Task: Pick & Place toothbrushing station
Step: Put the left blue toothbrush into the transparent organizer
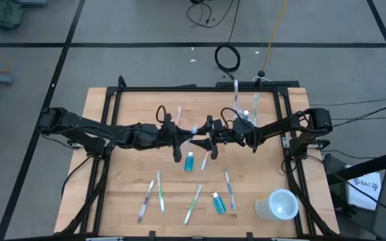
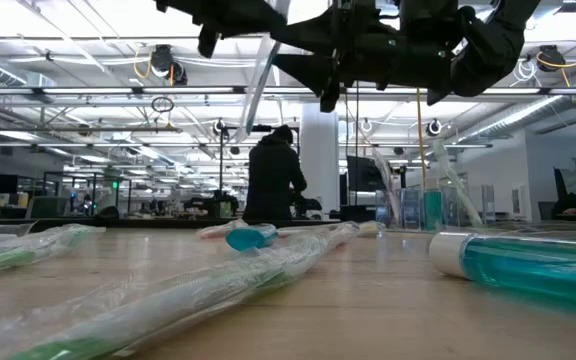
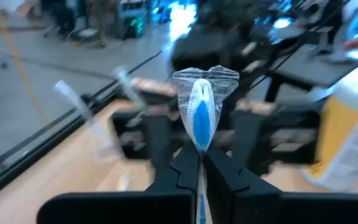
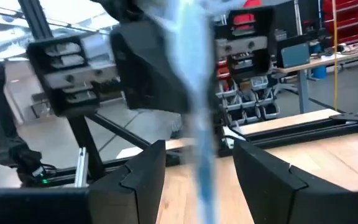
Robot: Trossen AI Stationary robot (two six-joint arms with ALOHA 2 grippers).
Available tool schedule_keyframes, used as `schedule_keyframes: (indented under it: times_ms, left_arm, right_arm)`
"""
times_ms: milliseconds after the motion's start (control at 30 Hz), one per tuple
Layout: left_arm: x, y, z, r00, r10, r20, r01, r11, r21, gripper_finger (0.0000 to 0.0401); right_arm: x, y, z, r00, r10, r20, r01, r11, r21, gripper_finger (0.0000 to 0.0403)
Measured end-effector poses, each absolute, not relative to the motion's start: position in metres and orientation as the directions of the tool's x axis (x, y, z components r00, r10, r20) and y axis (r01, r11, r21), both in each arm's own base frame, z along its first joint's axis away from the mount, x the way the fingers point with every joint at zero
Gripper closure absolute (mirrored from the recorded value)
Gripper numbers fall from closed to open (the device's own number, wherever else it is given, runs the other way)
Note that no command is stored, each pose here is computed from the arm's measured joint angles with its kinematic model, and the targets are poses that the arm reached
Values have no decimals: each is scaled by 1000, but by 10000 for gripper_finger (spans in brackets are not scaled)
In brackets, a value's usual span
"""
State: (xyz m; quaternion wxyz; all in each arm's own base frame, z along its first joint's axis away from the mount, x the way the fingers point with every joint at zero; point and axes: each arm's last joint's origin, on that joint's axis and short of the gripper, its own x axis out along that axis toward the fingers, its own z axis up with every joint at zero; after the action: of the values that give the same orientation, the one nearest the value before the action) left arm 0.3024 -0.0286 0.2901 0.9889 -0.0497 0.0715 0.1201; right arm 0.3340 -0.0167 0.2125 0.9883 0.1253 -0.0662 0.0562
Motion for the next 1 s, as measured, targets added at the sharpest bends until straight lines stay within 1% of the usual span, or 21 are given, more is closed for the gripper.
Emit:
schedule_keyframes:
  times_ms: [167,300,400,500,633,733,833,933,1000]
  left_arm:
    - [303,-29,291,965,221,-142,-234,969,-79,381]
    - [303,-29,291,965,212,-151,-225,972,-73,394]
    - [302,-29,288,960,214,-180,-229,971,-67,395]
    - [302,-29,288,961,215,-176,-230,971,-71,379]
    - [302,-29,288,962,215,-171,-229,971,-71,359]
    - [302,-29,288,961,215,-172,-228,971,-65,354]
    - [302,-29,286,957,214,-198,-229,972,-54,358]
    - [301,-29,282,949,213,-234,-228,973,-40,365]
    - [300,-29,280,944,213,-252,-231,972,-42,368]
  right_arm:
    - [334,-17,213,985,92,147,-123,969,212,223]
    - [334,-17,213,984,94,152,-120,977,176,238]
    - [334,-16,213,983,106,152,-131,978,161,265]
    - [333,-16,216,973,149,177,-176,973,147,300]
    - [333,-16,217,971,147,187,-176,974,145,353]
    - [333,-16,217,971,148,186,-174,976,133,386]
    - [333,-16,215,974,148,173,-168,980,108,385]
    - [334,-16,214,976,145,163,-164,980,114,372]
    - [334,-16,213,978,143,151,-162,980,119,373]
